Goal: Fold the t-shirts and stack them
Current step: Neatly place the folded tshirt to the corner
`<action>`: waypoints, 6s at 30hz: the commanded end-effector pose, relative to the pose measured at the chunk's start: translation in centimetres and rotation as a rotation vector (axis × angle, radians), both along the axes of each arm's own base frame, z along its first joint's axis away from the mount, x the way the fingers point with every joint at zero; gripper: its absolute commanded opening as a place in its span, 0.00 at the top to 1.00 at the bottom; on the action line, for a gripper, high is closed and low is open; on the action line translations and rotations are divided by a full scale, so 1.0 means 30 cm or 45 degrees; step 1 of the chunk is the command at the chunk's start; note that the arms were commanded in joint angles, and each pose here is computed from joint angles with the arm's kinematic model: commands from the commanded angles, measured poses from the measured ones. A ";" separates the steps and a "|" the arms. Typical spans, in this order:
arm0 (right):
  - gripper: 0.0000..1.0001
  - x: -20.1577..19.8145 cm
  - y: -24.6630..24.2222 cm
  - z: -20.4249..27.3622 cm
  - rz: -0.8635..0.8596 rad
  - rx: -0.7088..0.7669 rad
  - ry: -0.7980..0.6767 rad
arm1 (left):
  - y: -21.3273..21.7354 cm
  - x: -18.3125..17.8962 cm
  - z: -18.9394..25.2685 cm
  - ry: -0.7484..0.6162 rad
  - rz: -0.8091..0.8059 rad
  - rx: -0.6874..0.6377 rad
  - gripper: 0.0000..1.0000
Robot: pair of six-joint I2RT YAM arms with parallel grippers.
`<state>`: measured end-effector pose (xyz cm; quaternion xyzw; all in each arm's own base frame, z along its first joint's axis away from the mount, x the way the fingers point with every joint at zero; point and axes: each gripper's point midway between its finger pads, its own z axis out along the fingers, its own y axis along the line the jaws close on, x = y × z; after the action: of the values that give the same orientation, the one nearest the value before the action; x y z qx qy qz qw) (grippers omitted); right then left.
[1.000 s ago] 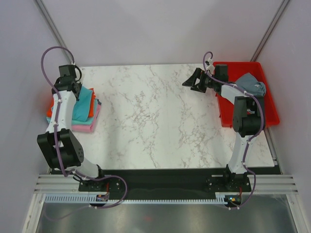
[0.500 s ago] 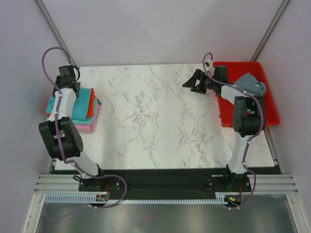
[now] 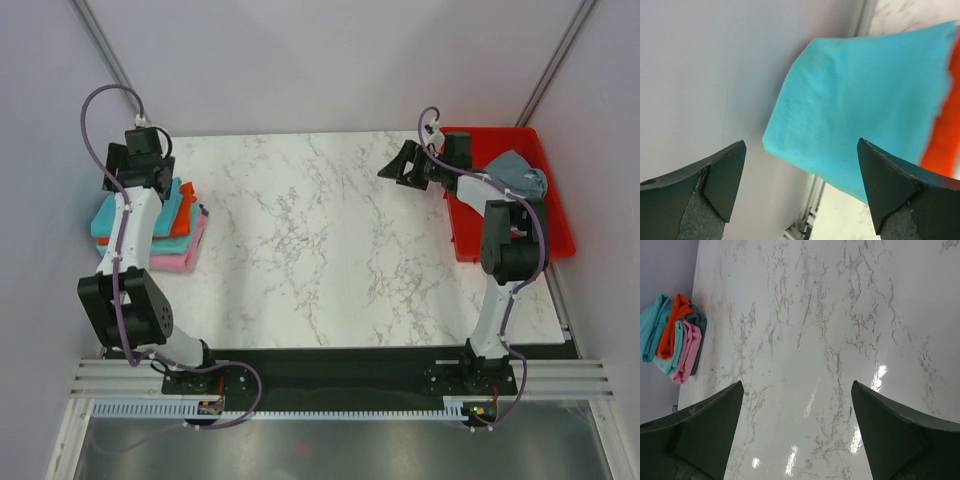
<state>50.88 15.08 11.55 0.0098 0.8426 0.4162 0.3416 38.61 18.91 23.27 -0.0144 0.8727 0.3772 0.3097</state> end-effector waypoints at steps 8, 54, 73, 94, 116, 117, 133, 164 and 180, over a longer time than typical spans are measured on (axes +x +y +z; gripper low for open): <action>0.02 0.084 -0.137 0.357 -0.251 -0.287 -0.482 | -0.602 0.034 0.197 -0.426 -0.678 -0.745 0.01; 0.02 -0.436 -0.465 0.140 -0.618 -0.971 -0.824 | -0.681 -0.051 -0.137 -0.979 -0.802 -0.784 0.01; 0.02 -0.482 -0.372 -0.012 -0.514 -0.820 -0.942 | -0.700 -0.057 -0.432 -0.926 -0.829 -0.764 0.01; 0.02 -0.449 -0.406 -0.073 -0.573 -0.797 -0.918 | -0.726 -0.053 -0.430 -0.911 -0.878 -0.758 0.01; 0.02 -0.458 -0.393 -0.066 -0.537 -0.780 -0.946 | -0.725 -0.052 -0.439 -0.899 -0.875 -0.822 0.01; 0.02 -0.458 -0.393 -0.066 -0.537 -0.780 -0.946 | -0.725 -0.051 -0.431 -0.911 -0.878 -0.820 0.01; 0.02 -0.459 -0.394 -0.067 -0.538 -0.778 -0.945 | -0.723 -0.052 -0.429 -0.917 -0.878 -0.815 0.01; 0.02 -0.459 -0.396 -0.067 -0.537 -0.780 -0.946 | -0.723 -0.052 -0.429 -0.917 -0.878 -0.815 0.01; 0.02 -0.459 -0.394 -0.067 -0.535 -0.779 -0.946 | -0.722 -0.052 -0.430 -0.915 -0.877 -0.815 0.01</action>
<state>37.11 2.68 8.56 -0.0627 0.7417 0.0340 0.6669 36.46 -3.13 9.23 0.0590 0.7499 -0.0607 0.6561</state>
